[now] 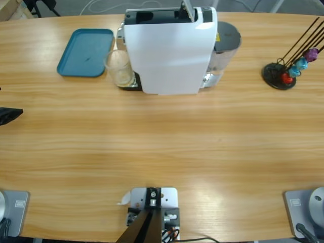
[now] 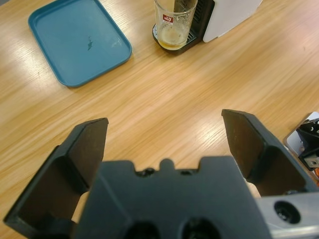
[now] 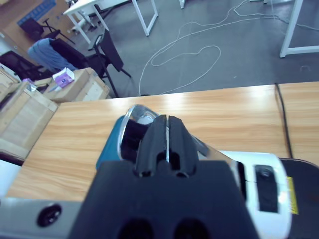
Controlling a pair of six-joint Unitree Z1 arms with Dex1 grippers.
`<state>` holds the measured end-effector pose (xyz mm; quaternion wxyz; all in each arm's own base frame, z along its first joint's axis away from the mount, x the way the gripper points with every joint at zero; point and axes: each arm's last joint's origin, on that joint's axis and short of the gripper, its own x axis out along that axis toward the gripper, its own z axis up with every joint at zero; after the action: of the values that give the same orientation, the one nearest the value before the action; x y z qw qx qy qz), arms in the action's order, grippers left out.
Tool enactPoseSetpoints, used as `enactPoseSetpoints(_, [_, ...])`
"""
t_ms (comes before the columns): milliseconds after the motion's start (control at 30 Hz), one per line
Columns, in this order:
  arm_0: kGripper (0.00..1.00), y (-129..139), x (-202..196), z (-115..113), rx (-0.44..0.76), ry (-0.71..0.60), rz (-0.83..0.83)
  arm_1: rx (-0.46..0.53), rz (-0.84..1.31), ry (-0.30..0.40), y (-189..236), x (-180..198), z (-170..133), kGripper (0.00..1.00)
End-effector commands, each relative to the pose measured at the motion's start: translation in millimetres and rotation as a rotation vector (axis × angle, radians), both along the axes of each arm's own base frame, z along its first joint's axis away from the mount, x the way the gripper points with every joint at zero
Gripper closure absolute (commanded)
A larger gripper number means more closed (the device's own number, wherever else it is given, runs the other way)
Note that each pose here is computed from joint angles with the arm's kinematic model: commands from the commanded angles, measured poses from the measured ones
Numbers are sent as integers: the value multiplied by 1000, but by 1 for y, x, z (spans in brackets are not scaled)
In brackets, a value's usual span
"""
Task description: Pour coffee
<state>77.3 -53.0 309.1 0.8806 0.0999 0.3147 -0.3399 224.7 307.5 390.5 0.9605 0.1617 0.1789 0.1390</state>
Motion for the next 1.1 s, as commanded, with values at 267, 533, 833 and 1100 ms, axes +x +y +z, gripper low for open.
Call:
enactPoseSetpoints(267, [0, -2, 2, -1, 19, 27, -5, -50, 156, 133, 46, 4, -75, 1000])
enactPoseSetpoints(533, [0, -1, 0, 0, 17, 23, -4, -65, 180, 205, 46, 8, -108, 1000])
enactPoseSetpoints(833, [0, -1, -1, 8, 18, 17, -7, -47, 204, 259, 22, 20, -142, 1000])
enactPoseSetpoints(1100, [0, -1, -1, 4, 31, 26, -5, -77, 210, 277, 18, 40, -157, 1000])
